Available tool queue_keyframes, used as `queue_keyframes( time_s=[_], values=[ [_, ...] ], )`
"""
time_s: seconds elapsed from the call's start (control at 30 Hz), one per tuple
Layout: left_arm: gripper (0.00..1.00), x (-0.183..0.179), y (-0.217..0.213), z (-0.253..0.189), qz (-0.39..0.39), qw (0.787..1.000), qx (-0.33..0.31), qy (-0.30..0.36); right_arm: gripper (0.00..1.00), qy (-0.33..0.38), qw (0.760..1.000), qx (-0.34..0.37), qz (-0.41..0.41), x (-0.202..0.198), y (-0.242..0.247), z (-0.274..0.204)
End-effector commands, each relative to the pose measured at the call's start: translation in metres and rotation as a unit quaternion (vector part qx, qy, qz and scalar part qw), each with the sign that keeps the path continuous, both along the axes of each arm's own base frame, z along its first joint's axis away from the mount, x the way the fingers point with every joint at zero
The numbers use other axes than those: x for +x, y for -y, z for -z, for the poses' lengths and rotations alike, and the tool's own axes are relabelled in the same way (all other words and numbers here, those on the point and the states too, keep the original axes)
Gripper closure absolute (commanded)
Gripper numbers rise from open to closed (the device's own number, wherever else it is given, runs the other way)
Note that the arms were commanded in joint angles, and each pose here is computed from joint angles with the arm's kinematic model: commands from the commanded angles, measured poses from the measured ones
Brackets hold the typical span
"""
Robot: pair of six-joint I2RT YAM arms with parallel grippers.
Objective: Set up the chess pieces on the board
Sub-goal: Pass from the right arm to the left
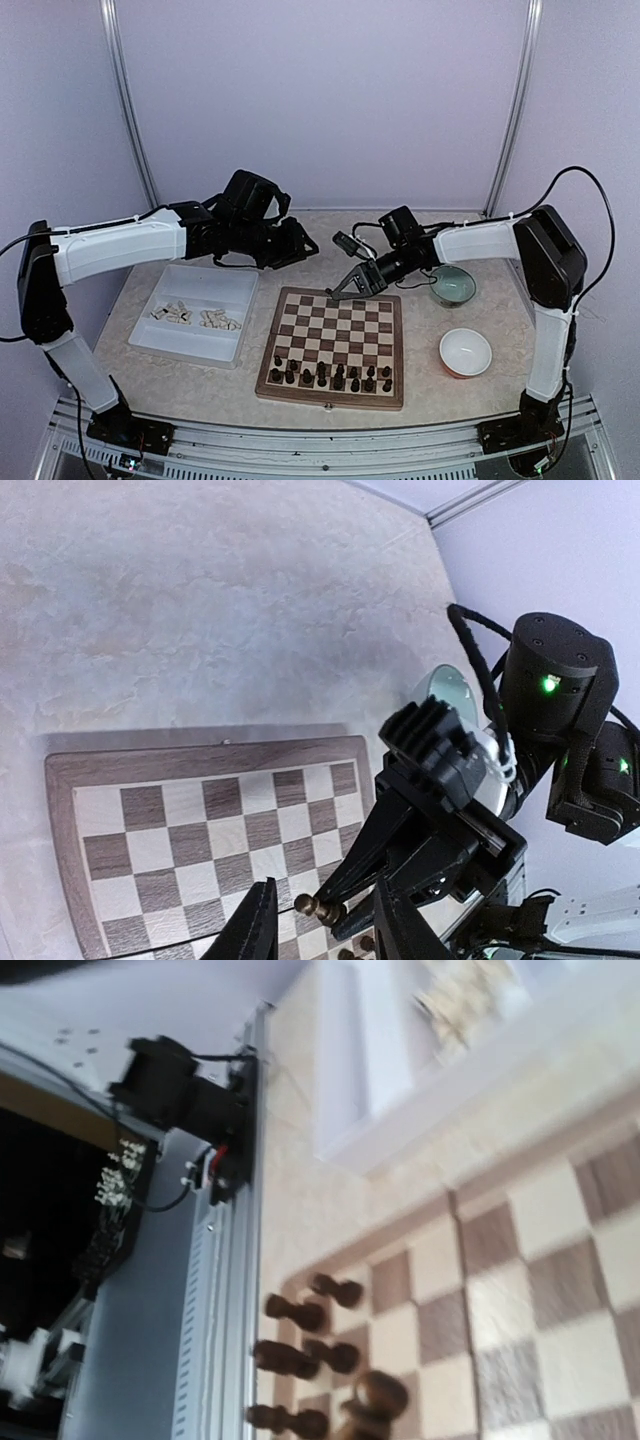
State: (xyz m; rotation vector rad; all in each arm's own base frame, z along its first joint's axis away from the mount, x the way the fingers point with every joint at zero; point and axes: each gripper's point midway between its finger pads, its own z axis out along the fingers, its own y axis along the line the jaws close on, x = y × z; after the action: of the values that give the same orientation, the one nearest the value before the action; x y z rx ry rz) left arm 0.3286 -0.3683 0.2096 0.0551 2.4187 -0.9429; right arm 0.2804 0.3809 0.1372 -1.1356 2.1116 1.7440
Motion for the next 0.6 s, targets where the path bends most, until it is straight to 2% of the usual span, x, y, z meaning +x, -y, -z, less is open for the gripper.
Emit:
queue_keyframes(
  time_s=[0.0, 0.37, 0.57],
  values=[
    [0.66, -0.001, 0.016, -0.010, 0.019, 0.997, -0.072, 0.009, 0.95, 0.093, 0.993, 0.069, -0.021, -0.005, 0.003, -0.043],
    [0.71, -0.023, 0.034, -0.001, 0.065, 0.983, -0.169, -0.032, 0.94, 0.118, 0.990, 0.075, -0.018, -0.004, 0.004, -0.054],
    [0.74, -0.027, 0.037, 0.005, 0.076, 0.979, -0.180, -0.055, 0.94, 0.118, 0.990, 0.075, -0.017, -0.003, 0.003, -0.055]
  ],
)
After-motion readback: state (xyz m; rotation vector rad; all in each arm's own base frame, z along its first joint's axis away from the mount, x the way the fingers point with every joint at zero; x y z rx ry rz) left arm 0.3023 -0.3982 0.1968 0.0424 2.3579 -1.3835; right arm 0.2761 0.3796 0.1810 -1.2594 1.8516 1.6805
